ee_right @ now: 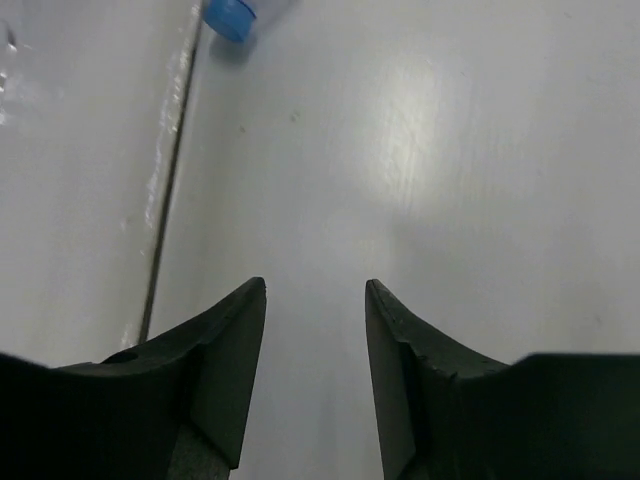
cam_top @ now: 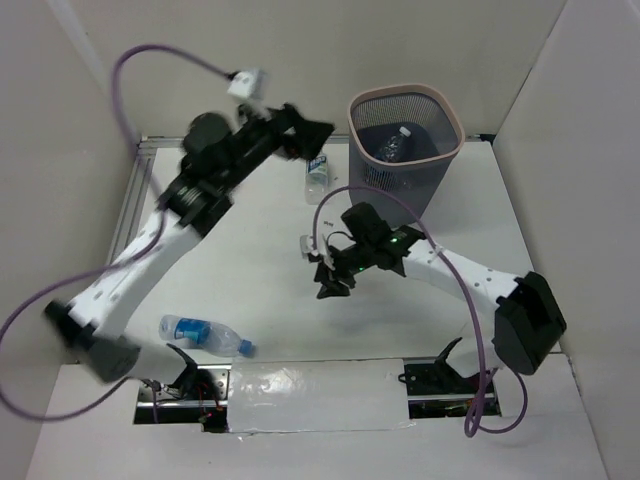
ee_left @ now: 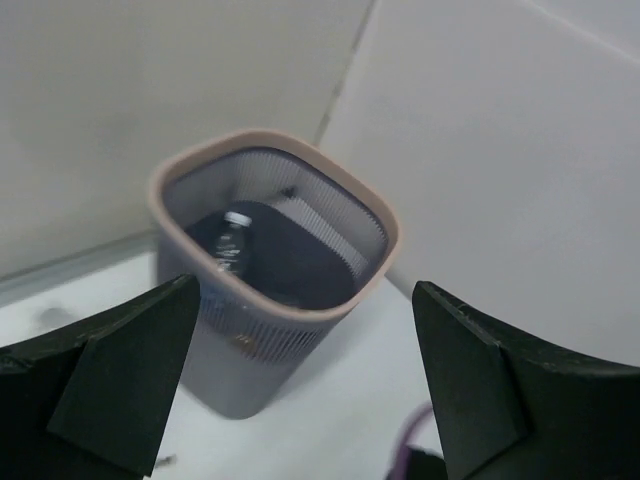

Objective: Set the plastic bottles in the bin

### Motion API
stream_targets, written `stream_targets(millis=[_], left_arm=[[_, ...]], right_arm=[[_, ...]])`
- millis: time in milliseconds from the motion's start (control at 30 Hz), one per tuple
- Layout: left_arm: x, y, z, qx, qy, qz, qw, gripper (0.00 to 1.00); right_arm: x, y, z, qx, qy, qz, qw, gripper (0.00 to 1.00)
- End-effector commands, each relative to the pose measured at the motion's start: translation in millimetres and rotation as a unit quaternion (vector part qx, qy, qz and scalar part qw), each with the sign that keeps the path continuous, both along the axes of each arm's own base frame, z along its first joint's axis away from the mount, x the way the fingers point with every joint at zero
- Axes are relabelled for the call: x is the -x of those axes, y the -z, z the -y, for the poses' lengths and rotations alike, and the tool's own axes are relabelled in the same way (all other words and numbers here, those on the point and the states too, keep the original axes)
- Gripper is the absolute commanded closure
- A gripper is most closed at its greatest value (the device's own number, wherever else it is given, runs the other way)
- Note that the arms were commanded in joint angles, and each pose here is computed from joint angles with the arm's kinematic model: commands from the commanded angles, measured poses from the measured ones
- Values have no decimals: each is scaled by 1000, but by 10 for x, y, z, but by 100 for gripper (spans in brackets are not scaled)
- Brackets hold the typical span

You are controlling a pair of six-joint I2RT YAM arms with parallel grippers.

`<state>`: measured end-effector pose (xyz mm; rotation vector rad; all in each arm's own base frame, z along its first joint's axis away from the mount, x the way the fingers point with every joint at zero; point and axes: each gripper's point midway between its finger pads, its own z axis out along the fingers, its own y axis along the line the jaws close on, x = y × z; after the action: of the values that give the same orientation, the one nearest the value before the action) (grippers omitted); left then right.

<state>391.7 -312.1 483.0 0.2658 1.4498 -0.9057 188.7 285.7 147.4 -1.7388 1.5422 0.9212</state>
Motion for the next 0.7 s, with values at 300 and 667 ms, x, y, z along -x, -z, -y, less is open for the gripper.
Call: stream_targets(millis=[300, 667], left_arm=[[1763, 14, -1898, -15, -163, 57, 985, 0], [2237, 94, -2160, 12, -150, 64, 986, 0]], right_arm=[[621, 25, -1786, -15, -42, -162, 986, 1], [787, 296, -2649, 5, 16, -185, 983, 1]])
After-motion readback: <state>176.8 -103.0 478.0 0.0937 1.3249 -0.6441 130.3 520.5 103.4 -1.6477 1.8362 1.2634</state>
